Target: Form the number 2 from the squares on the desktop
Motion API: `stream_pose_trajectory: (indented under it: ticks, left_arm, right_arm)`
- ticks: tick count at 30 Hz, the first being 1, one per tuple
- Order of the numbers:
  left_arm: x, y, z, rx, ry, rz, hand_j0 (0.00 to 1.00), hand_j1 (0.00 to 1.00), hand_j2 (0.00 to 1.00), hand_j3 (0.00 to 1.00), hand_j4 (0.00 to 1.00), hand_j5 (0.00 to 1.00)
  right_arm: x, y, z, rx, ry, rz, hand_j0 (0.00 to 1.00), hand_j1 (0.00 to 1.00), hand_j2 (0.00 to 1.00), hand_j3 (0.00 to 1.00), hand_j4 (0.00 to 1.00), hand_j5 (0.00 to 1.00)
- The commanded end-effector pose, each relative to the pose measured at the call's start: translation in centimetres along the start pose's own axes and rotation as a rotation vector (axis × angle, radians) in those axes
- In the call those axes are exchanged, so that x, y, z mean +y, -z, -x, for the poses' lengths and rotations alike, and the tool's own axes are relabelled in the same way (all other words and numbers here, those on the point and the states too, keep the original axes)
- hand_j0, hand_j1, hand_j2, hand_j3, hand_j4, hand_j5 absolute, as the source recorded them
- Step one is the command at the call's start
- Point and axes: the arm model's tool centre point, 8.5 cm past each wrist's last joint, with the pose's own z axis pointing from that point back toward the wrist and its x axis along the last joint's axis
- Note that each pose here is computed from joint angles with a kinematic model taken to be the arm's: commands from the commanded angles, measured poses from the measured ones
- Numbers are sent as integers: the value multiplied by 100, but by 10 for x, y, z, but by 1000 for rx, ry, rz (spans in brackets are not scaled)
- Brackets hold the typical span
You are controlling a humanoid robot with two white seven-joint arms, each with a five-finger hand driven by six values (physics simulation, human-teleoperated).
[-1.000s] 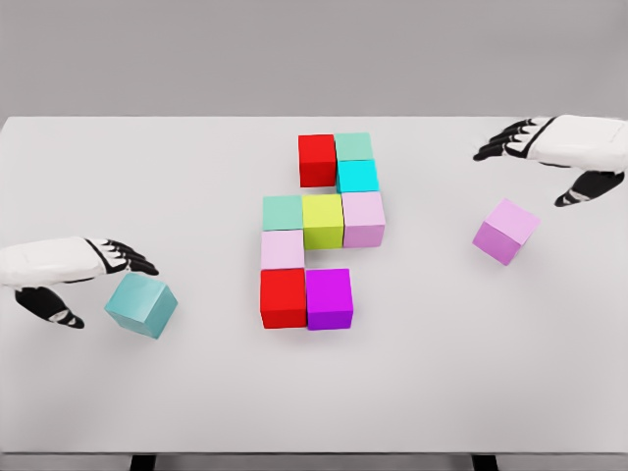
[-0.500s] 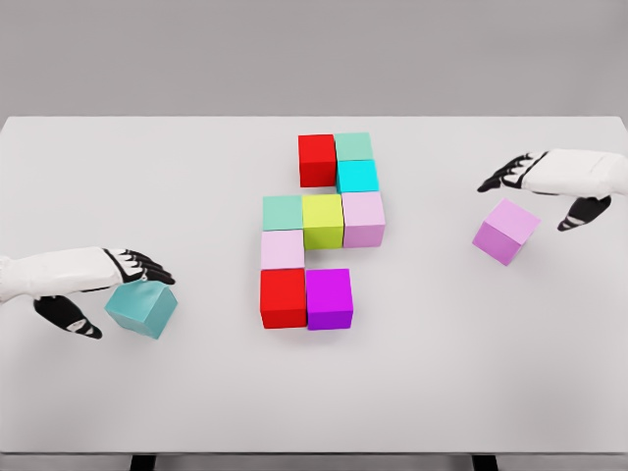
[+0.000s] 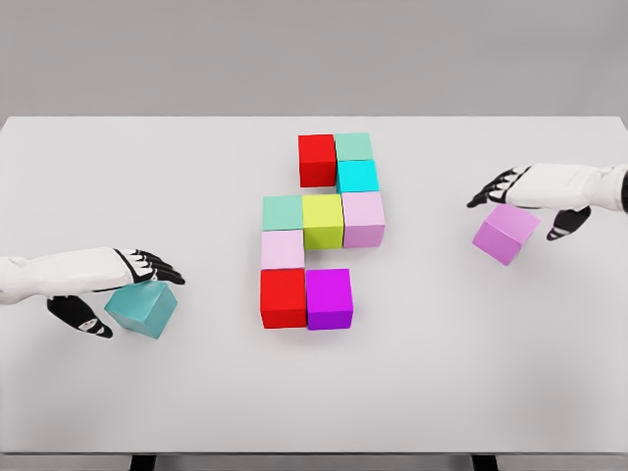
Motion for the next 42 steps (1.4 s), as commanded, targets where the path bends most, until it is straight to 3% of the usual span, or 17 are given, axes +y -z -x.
stream_pose_trajectory:
  ticks: [1, 20, 30, 38, 42]
  left_arm:
    - [-1, 1, 4, 7, -12, -7, 99, 99, 99, 99, 99, 99]
    - [-7, 5, 17, 41, -20, 0, 98, 98, 98, 98, 98, 98]
    - [-8, 7, 16, 35, -22, 2, 68, 68, 68, 68, 68, 68]
    - [-6, 9, 16, 26, -38, -17, 55, 55, 55, 55, 55, 55]
    - [2, 14, 15, 10, -43, -43, 47, 47, 47, 47, 47, 47]
  right_arm:
    - [1, 2, -1, 0, -3, -6, 100, 100, 100, 100, 100, 100]
    - [4, 17, -6, 8, -64, -51, 100, 100, 100, 100, 100, 100]
    - [10, 25, -8, 12, -84, -82, 100, 100, 100, 100, 100, 100]
    - [13, 24, -4, 23, -77, -88, 100, 100, 100, 100, 100, 100]
    - [12, 24, -4, 24, -76, -85, 81, 81, 81, 81, 81, 81]
